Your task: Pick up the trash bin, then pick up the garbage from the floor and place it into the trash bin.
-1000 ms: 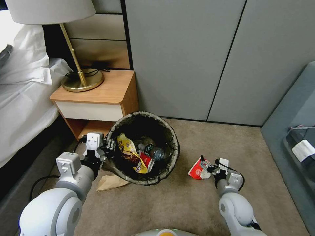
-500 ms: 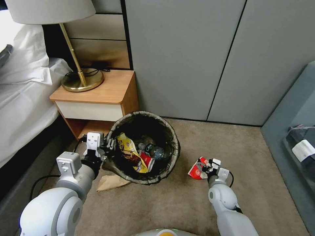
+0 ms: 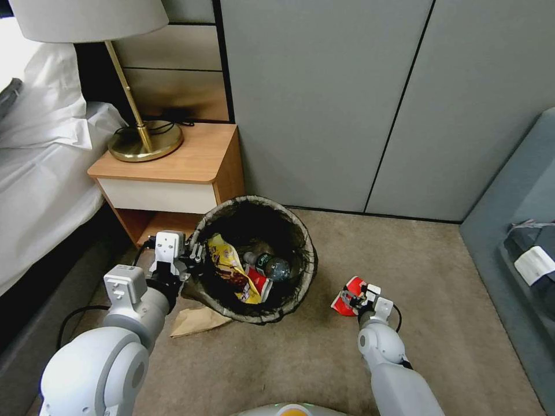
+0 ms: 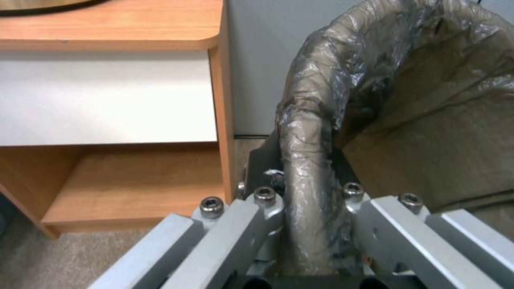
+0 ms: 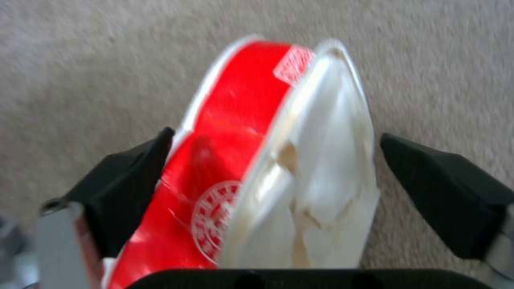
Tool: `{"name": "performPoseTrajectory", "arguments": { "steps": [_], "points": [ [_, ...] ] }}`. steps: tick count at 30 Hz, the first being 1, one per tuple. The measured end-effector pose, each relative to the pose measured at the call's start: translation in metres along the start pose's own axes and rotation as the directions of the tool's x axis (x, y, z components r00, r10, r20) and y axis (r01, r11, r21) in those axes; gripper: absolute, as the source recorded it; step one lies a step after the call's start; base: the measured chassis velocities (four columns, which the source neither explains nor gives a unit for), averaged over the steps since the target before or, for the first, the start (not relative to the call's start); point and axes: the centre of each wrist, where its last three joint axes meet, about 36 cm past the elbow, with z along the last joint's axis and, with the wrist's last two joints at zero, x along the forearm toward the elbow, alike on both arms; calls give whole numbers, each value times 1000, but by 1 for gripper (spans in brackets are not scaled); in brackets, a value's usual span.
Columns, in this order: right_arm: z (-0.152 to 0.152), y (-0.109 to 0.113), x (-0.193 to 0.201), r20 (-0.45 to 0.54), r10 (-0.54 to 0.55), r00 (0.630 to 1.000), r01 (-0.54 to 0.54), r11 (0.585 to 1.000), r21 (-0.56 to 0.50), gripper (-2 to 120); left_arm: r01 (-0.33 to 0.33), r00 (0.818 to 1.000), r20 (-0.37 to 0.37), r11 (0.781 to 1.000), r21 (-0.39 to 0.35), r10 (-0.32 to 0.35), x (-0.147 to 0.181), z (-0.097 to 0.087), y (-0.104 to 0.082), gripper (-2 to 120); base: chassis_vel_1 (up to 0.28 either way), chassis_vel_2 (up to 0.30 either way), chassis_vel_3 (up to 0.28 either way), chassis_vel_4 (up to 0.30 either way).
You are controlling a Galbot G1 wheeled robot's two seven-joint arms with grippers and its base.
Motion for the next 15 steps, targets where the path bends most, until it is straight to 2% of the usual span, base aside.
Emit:
{"name": "performPoseTrajectory", "arguments": {
  "steps": [2, 4, 5, 6, 8, 9, 11, 13, 15],
  "points": [
    [5, -2, 0, -8, 5, 1000, -5, 1000, 1, 84, 0, 1000, 1, 1000, -1, 0, -1, 0, 0, 3, 0, 0, 0, 0],
    [7, -3, 0, -11, 7, 1000, -7, 1000, 1, 82, -1, 1000, 1, 1000, -1, 1, -1, 0, 0, 3, 0, 0, 0, 0],
    [10, -3, 0, -13, 8, 1000, -8, 1000, 1, 75, -3, 1000, 0, 1000, 0, 3, -2, 0, 0, 3, 0, 0, 0, 0],
    [10, -3, 0, -13, 8, 1000, -8, 1000, 1, 75, -3, 1000, 0, 1000, 0, 3, -2, 0, 0, 3, 0, 0, 0, 0],
    [11, -4, 1, -12, 9, 1000, -9, 1000, 1, 61, -6, 1000, -2, 1000, 2, 6, -3, 1, -1, 3, 0, 0, 0, 0],
    [11, -4, 1, -12, 9, 1000, -9, 1000, 1, 61, -6, 1000, -2, 1000, 2, 6, -3, 1, -1, 3, 0, 0, 0, 0],
    [11, -4, 1, -9, 8, 1000, -8, 1000, 0, 51, -6, 1000, -2, 1000, 2, 6, -3, 1, -2, 3, 0, 0, 0, 0],
    [11, -4, 1, -8, 7, 1000, -7, 1000, 0, 47, -6, 1000, -2, 1000, 2, 6, -3, 1, -2, 3, 0, 0, 0, 0],
    [10, -4, 2, -4, 6, 1000, -6, 1000, 0, 37, -4, 1000, -3, 1000, 2, 4, -3, 1, -1, 3, 0, 0, 0, 0]
  ]
}}
